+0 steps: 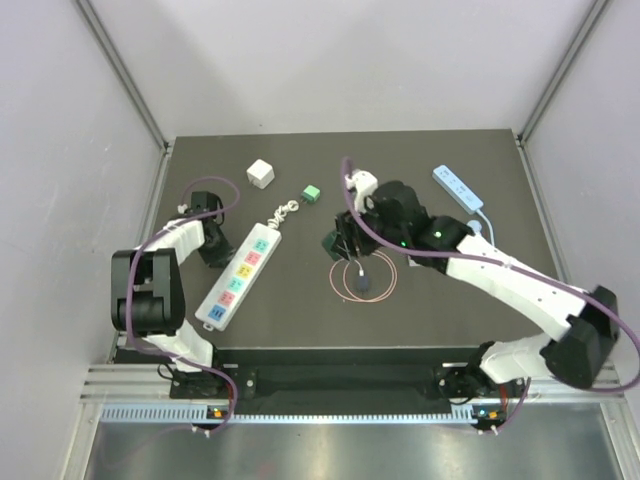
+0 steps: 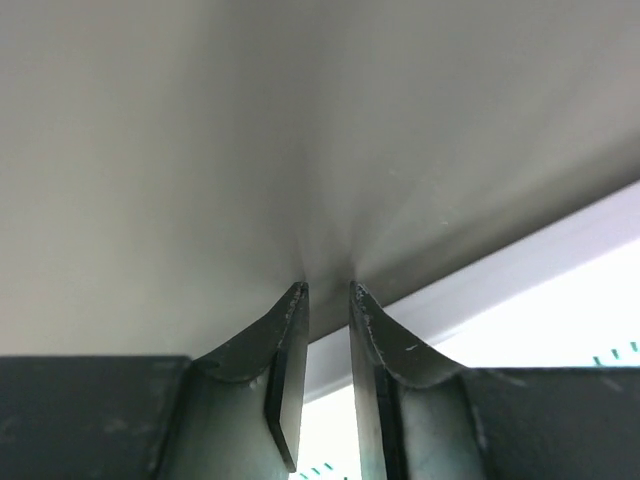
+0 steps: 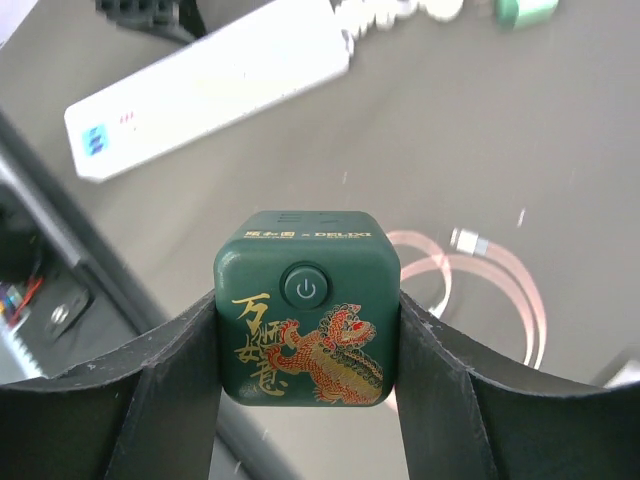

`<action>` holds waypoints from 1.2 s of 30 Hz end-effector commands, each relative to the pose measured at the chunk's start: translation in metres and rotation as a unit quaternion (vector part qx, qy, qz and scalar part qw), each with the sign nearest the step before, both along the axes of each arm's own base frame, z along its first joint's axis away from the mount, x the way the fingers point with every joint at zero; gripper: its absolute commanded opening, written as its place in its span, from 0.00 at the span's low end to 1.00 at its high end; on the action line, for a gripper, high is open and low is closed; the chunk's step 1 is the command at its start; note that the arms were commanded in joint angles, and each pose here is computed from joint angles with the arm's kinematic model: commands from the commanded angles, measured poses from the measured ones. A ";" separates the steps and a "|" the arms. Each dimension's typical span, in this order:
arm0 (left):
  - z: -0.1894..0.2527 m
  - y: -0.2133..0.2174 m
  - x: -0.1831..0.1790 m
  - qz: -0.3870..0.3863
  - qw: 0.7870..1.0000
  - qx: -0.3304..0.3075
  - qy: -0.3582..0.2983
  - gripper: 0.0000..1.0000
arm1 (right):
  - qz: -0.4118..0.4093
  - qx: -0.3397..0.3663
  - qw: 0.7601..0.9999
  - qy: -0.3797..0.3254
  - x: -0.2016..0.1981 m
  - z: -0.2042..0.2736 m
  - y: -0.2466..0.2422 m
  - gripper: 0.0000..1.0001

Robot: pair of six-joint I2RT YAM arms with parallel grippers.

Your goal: Insert the plug

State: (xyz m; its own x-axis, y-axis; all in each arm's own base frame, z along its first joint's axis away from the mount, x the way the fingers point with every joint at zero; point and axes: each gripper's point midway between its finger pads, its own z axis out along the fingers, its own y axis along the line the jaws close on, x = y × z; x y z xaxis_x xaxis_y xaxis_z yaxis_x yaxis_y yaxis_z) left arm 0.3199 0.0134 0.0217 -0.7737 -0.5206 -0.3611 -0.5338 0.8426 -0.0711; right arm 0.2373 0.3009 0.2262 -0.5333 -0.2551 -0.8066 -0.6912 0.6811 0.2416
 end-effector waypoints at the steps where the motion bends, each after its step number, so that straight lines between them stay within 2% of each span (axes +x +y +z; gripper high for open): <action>1: 0.027 -0.008 0.029 0.000 0.997 -0.028 -0.071 0.29 | 0.025 0.012 0.995 -0.093 0.033 0.042 0.034 0.00; 4: 0.032 -0.011 0.053 0.003 0.995 -0.041 -0.090 0.29 | 0.042 -0.001 0.993 -0.109 0.048 0.042 0.057 0.00; 7: 0.023 -0.032 0.070 -0.008 0.991 -0.099 -0.091 0.28 | 0.064 -0.012 0.991 -0.117 0.055 0.034 0.077 0.00; 12: 0.008 -0.067 0.081 -0.051 0.980 -0.168 -0.092 0.29 | 0.070 -0.061 0.989 -0.116 0.067 0.010 0.086 0.00; 16: 0.015 -0.107 0.082 -0.099 0.964 -0.225 -0.101 0.29 | 0.081 -0.074 0.986 -0.126 0.072 0.006 0.092 0.00; 19: 0.026 -0.117 0.083 -0.111 0.959 -0.235 -0.116 0.31 | 0.101 -0.094 0.981 -0.136 0.074 -0.002 0.103 0.00; 21: 0.037 -0.104 0.083 -0.097 0.967 -0.204 -0.119 0.34 | 0.112 -0.113 0.978 -0.137 0.076 -0.005 0.113 0.00; 24: 0.054 -0.065 0.089 -0.038 0.981 -0.139 -0.132 0.53 | 0.118 -0.127 0.977 -0.121 0.080 -0.009 0.129 0.00; 25: 0.058 -0.052 0.090 0.001 0.982 -0.134 -0.136 0.57 | 0.108 -0.135 0.978 -0.119 0.083 -0.012 0.131 0.00; 26: 0.059 -0.030 0.090 0.043 0.982 -0.123 -0.136 0.66 | 0.107 -0.145 0.978 -0.107 0.084 -0.018 0.131 0.00; 27: 0.063 -0.022 0.087 0.073 0.979 -0.132 -0.138 0.77 | 0.106 -0.146 0.978 -0.101 0.087 -0.023 0.139 0.00; 28: 0.064 -0.014 0.085 0.094 0.976 -0.136 -0.139 0.98 | 0.108 -0.152 0.978 -0.092 0.086 -0.029 0.140 0.00; 32: 0.071 0.023 0.066 0.179 0.964 -0.118 -0.159 0.98 | 0.108 -0.157 0.979 -0.071 0.089 -0.045 0.156 0.00; 34: 0.061 0.049 0.045 0.266 0.949 -0.090 -0.147 0.98 | 0.111 -0.162 0.978 -0.065 0.088 -0.051 0.159 0.00; 36: 0.057 0.055 0.032 0.298 0.938 -0.103 -0.142 0.98 | 0.116 -0.165 0.977 -0.064 0.090 -0.056 0.167 0.00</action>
State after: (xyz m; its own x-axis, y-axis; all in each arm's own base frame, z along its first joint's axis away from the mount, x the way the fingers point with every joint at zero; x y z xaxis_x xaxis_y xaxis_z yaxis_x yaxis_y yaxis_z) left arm 0.3767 0.0525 0.0838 -0.3523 -0.8542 -0.3825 -0.7495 0.5022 -0.4312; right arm 0.3291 0.4508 0.1476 -0.3530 -0.6395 -0.6829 -0.8436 0.5332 -0.0632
